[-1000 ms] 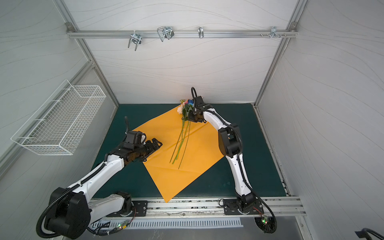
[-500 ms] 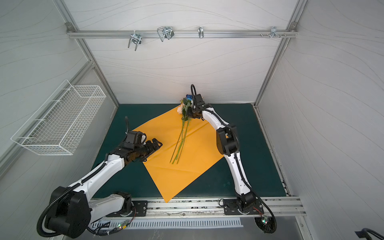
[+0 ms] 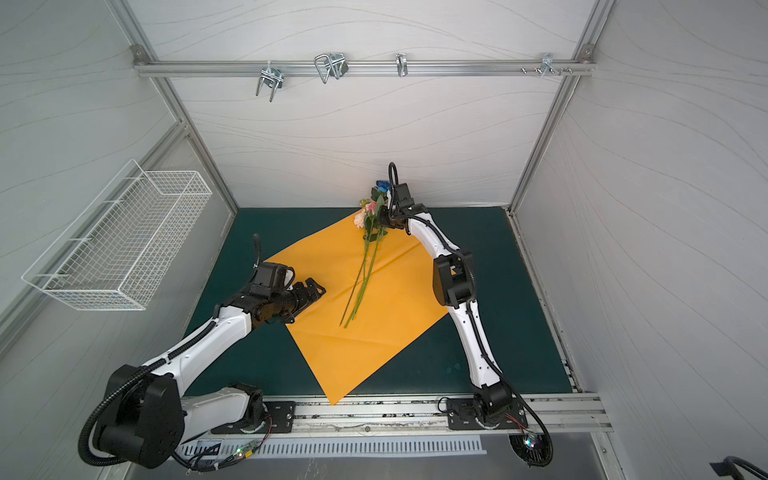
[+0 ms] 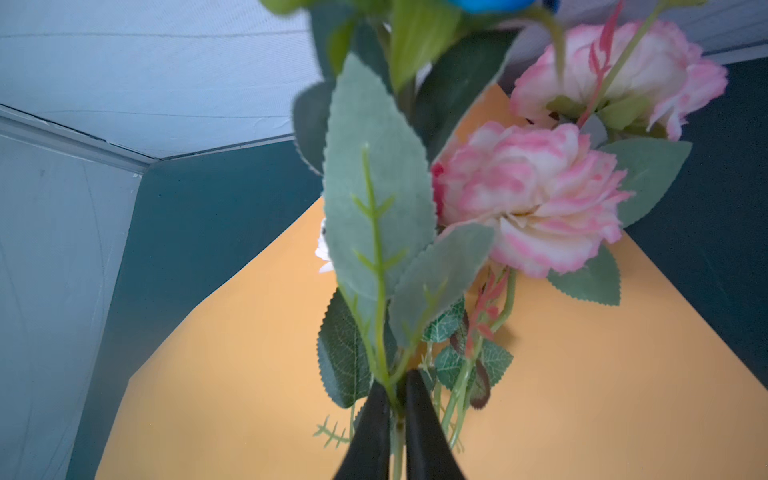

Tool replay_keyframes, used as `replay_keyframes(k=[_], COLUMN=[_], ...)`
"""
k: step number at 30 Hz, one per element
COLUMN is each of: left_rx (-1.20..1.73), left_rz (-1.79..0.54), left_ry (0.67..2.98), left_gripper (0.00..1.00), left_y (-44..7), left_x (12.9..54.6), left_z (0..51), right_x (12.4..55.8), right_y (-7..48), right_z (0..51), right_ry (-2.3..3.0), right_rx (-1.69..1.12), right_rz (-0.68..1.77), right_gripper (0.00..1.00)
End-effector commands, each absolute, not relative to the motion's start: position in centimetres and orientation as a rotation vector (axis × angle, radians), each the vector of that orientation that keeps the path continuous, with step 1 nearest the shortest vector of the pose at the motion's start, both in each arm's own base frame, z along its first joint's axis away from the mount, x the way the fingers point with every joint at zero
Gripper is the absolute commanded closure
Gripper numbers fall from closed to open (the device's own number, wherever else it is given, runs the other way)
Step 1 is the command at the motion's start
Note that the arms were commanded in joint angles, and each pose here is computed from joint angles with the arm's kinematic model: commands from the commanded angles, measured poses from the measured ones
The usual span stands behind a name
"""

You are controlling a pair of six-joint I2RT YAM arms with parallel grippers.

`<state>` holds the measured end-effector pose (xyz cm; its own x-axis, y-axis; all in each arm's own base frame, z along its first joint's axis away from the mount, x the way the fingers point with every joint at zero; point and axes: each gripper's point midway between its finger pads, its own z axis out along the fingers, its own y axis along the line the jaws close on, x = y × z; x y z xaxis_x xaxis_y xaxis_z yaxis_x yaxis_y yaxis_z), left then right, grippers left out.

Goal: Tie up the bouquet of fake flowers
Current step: 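Lower the blue rose onto the bouquet and open the right gripper, then move the right gripper to the near sheet corner while the left gripper follows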

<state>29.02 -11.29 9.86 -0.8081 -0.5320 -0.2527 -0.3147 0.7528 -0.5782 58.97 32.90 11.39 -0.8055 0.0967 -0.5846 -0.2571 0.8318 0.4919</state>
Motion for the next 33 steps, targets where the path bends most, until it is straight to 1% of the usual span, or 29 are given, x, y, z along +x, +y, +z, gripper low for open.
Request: replay_keyframes(k=[1,4,8,16,19,21,24,27,30,33], left_rx=[-0.625,-0.626,-0.625,-0.626,-0.624,-0.627,-0.644,-0.668,-0.724,-0.813], left_rz=[-0.745,-0.747,-0.754,-0.754,-0.744,-0.731,-0.699,-0.674,-0.613,-0.520], left_ry=[2.529,2.531,2.531,2.513,2.506,2.502,2.507,2.527,2.557,2.581], left_gripper=[0.03,0.03,0.03,0.03,0.03,0.03,0.03,0.03,0.03,0.04], left_y=[-11.4,-11.4,-11.5,-11.4,-11.1,-10.9,-10.3,-9.8,-8.7,-7.2], left_x=[29.7,29.8,29.9,29.7,29.4,29.1,28.2,26.8,24.9,22.6], left_z=[10.5,10.4,10.4,11.0,11.4,11.7,11.8,11.6,10.9,9.6], right_x=[59.4,59.3,59.1,58.5,57.5,56.5,54.1,50.3,45.3,40.1], right_y=[32.8,32.6,32.5,31.3,30.1,29.1,27.3,25.9,25.4,24.6], right_z=[10.6,10.3,11.2,15.6,17.6,18.7,19.7,20.3,20.4,19.2], right_ry=[2.394,2.403,2.394,2.356,2.357,2.363,2.396,2.423,2.400,2.408], right_rx=[-0.138,-0.153,-0.168,-0.163,-0.147,-0.130,-0.099,-0.128,-0.219,-0.315], right_rz=[0.753,0.739,0.730,0.705,0.693,0.690,0.680,0.670,0.629,0.506], right_gripper=[0.85,0.80,0.74,0.61,0.57,0.56,0.55,0.53,0.48,0.44])
